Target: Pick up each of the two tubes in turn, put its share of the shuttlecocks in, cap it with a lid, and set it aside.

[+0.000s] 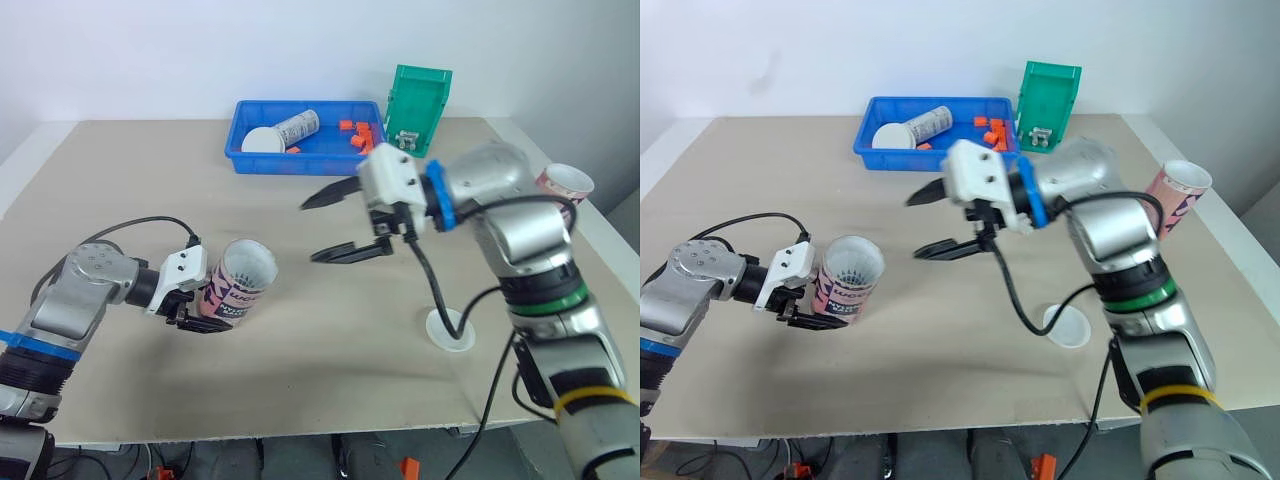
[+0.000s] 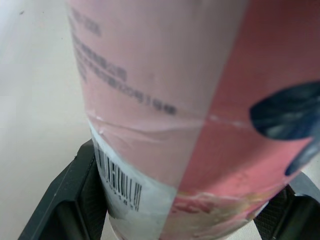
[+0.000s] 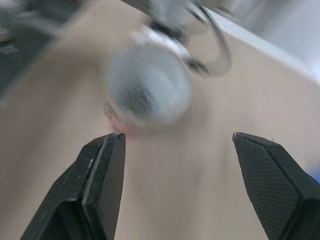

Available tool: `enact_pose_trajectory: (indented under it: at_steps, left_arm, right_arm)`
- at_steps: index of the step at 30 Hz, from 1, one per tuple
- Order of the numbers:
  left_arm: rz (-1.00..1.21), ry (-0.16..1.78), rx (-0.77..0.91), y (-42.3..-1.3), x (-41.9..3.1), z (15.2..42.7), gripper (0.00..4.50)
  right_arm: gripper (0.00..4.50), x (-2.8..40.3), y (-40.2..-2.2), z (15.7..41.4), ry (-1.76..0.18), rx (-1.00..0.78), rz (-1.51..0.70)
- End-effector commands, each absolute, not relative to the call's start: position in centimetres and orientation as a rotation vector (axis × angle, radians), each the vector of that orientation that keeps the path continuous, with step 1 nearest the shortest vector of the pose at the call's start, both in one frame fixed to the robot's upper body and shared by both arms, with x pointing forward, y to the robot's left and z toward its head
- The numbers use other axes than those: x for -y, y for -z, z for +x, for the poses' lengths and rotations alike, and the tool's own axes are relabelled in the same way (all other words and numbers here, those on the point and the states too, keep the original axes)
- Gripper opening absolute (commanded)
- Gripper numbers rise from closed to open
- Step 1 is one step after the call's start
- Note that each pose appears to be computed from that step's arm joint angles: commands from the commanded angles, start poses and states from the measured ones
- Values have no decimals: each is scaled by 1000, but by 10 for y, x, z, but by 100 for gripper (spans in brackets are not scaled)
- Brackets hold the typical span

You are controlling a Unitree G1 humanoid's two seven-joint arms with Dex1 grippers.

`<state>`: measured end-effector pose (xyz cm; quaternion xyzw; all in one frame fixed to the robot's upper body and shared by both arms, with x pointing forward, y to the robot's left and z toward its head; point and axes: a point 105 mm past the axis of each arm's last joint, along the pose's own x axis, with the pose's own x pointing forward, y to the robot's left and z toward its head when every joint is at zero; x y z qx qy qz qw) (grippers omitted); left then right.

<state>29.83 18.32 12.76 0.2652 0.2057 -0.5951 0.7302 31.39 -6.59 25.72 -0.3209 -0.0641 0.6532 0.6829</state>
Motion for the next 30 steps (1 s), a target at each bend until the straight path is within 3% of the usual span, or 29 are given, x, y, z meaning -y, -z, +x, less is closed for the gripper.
enact_pose_trajectory:
  at_steps: [1, 6, 11, 18, 30]
  left_arm:
    - [590, 1289, -452, -127, -186, 297, 332]
    - [592, 1301, -458, -124, -185, 296, 332]
    - [596, 1303, -450, -124, -183, 298, 332]
    - [601, 1304, -456, -122, -185, 295, 332]
    - [605, 1293, -444, -124, -184, 297, 332]
  right_arm:
    - [370, 109, -265, 336, -1174, 169, -622]
    - [370, 178, -227, 364, -858, 42, -468]
    - [370, 208, -196, 387, -672, -39, -335]
    - [370, 207, -169, 401, -631, -106, -254]
    - [370, 175, -158, 433, -670, -154, -258]
